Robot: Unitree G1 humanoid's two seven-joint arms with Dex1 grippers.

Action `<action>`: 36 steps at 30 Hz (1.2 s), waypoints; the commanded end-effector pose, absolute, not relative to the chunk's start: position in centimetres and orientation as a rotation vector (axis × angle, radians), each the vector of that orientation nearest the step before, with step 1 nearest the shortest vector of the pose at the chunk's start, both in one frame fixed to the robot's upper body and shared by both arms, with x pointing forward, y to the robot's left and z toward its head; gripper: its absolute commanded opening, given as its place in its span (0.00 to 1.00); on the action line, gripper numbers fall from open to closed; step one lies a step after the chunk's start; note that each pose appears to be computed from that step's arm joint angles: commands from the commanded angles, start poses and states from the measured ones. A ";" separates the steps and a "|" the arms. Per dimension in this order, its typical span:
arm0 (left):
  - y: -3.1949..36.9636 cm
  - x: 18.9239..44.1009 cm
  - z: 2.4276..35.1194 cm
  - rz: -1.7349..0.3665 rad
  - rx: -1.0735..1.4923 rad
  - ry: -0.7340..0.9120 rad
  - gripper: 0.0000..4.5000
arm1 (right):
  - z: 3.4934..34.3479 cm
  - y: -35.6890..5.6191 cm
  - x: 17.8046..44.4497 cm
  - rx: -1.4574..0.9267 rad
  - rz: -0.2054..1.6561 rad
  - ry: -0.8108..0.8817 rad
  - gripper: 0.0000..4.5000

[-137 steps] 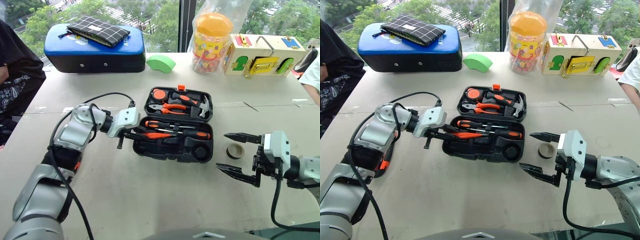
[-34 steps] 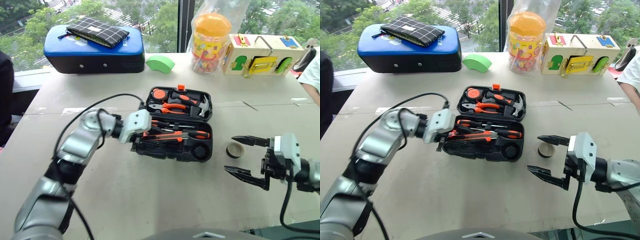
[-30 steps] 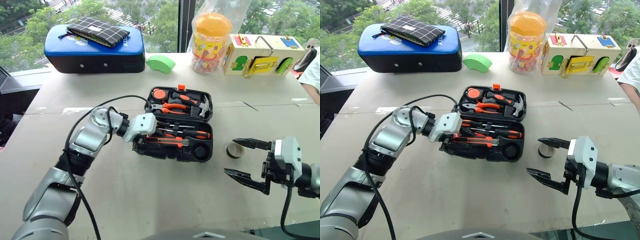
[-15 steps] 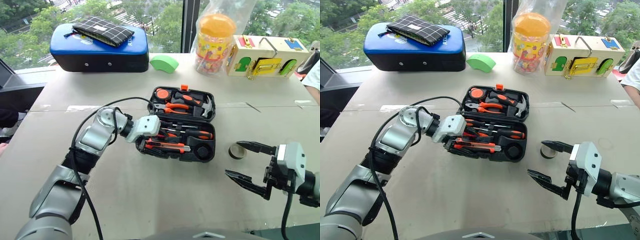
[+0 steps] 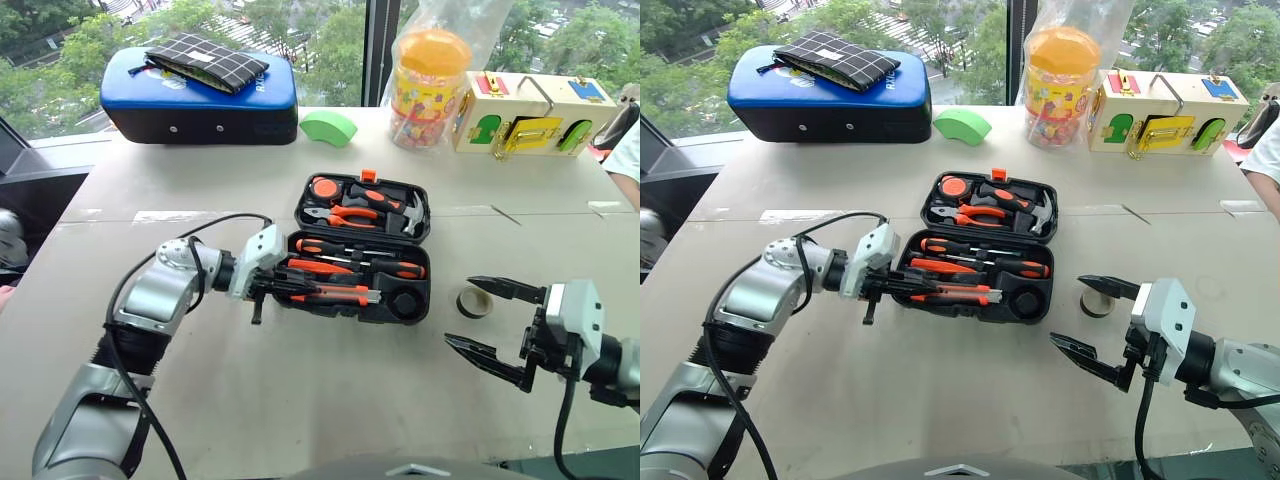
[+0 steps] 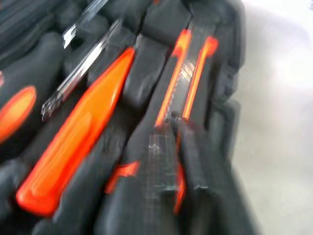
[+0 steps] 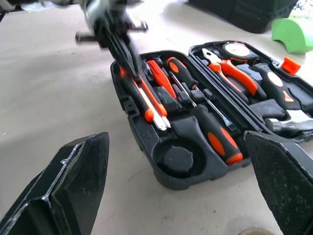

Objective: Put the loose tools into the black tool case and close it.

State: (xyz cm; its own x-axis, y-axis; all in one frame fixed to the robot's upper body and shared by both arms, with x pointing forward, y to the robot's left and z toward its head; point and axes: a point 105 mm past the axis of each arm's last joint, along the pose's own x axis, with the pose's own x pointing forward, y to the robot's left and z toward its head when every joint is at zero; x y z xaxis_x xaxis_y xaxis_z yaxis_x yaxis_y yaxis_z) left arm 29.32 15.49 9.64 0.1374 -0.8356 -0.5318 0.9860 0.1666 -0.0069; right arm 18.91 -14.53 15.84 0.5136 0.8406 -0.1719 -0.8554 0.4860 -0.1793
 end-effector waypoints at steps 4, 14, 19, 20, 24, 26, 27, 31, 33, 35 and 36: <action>15.4 28.8 4.9 -1.333 0.487 0.593 0.01 | 15.7 -14.9 19.2 -0.274 1.008 0.077 1.00; 13.6 25.7 14.8 -1.533 0.163 0.249 0.12 | 11.1 -16.0 21.3 -0.307 0.842 0.315 1.00; 12.8 23.1 16.7 -1.595 0.196 0.236 0.63 | 9.2 -16.9 22.7 -0.295 0.785 0.427 1.00; 12.7 22.7 16.8 -1.603 0.206 0.236 0.73 | 8.9 -17.1 23.0 -0.308 0.775 0.438 1.00; 12.2 20.4 16.3 -1.608 0.264 0.223 0.99 | 7.5 -17.5 23.9 -0.292 0.745 0.524 0.94; 11.8 19.3 16.4 -1.600 0.261 0.218 1.00 | 7.5 -17.4 24.3 -0.262 0.731 0.533 0.80; 11.5 18.9 16.4 -1.595 0.260 0.216 1.00 | 7.5 -17.4 24.5 -0.264 0.731 0.538 0.69; 10.5 17.7 16.6 -1.574 0.249 0.206 1.00 | 7.7 -17.5 24.8 -0.292 0.741 0.538 0.27; 10.0 17.4 16.6 -1.565 0.244 0.203 1.00 | 8.1 -17.6 24.9 -0.312 0.745 0.532 0.06; 9.4 17.4 16.6 -1.553 0.237 0.195 1.00 | 9.0 -17.7 24.9 -0.330 0.755 0.510 0.02; 9.2 17.4 16.5 -1.548 0.231 0.195 1.00 | 10.1 -17.2 24.9 -0.331 0.783 0.483 0.02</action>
State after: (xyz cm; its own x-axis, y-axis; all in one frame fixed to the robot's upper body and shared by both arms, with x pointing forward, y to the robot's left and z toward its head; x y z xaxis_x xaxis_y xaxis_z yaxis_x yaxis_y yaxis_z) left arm 17.94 9.92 16.04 0.0306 -0.9585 -0.2834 0.9995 0.0308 0.0035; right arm 24.60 -17.77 7.69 0.5936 0.5587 -0.5792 -0.7138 0.6979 -0.0584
